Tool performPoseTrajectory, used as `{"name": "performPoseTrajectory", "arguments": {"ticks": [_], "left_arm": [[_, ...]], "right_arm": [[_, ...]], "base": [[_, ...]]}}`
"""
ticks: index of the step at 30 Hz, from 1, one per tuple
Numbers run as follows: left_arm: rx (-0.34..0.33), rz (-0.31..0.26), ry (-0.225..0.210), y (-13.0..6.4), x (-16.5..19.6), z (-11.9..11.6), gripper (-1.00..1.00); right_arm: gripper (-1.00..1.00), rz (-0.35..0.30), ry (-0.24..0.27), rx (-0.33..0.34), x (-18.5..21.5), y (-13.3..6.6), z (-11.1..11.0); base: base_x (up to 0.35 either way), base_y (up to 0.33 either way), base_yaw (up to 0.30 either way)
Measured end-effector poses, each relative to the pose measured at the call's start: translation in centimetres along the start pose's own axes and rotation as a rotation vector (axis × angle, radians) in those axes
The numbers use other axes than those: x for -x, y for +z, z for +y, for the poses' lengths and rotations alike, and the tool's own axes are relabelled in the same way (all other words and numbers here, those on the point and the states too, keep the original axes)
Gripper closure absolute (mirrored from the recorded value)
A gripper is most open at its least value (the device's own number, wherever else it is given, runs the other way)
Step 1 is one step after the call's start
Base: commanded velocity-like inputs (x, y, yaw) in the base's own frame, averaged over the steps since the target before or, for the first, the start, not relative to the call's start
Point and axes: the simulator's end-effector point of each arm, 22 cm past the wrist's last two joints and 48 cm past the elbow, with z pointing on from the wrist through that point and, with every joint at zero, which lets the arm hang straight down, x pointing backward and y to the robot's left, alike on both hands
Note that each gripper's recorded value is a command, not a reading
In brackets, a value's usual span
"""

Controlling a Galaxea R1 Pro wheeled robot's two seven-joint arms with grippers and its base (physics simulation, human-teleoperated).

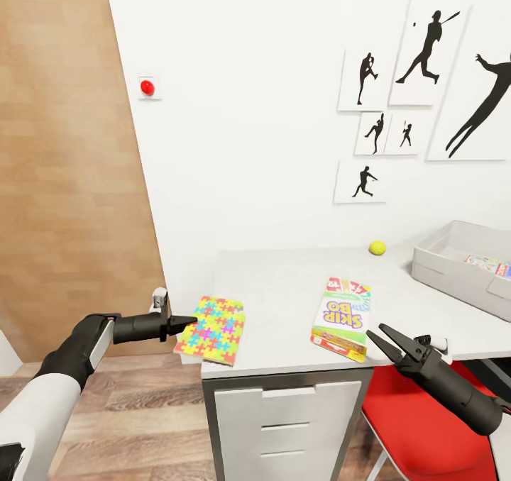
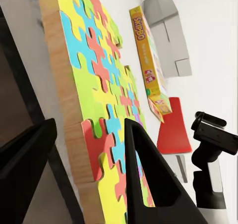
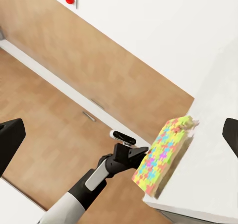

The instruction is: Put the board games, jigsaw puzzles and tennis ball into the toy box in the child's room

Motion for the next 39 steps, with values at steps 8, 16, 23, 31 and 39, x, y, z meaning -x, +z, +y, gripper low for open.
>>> {"name": "performPoseTrajectory", "arguments": {"ticks": [8,16,23,31,39], "left_arm": [[-0.013,-0.004,-0.002,-0.6,1.1,-1.8,1.0],[-0.157,-0.003,0.027,-1.6,2.2,-6.9,1.0],[-0.157,-0.01,0.033,-2.9,3.2,-8.0,1.0],[-0.157,-0.01,0.034,-3.2,3.9,-9.3,1.0],[-0.157,-0.01,0.034,-3.4,4.5,-10.6,1.0]], "right_arm": [[-1.0,0.0,0.0,-0.001,0.9,0.6,1.1],[-1.0,0.001,0.0,-0.001,1.8,1.1,2.3],[-1.0,-0.005,0.005,0.003,2.5,1.6,3.3],[-1.0,-0.003,0.006,0.003,3.2,2.2,4.4],[-1.0,-0.004,0.006,0.002,4.0,2.6,5.4]], "base": [[0.0,0.0,0.0],[0.0,0.0,0.0],[-0.002,0.0,0.0],[-0.123,0.0,0.0],[-0.01,0.0,0.0]]}}
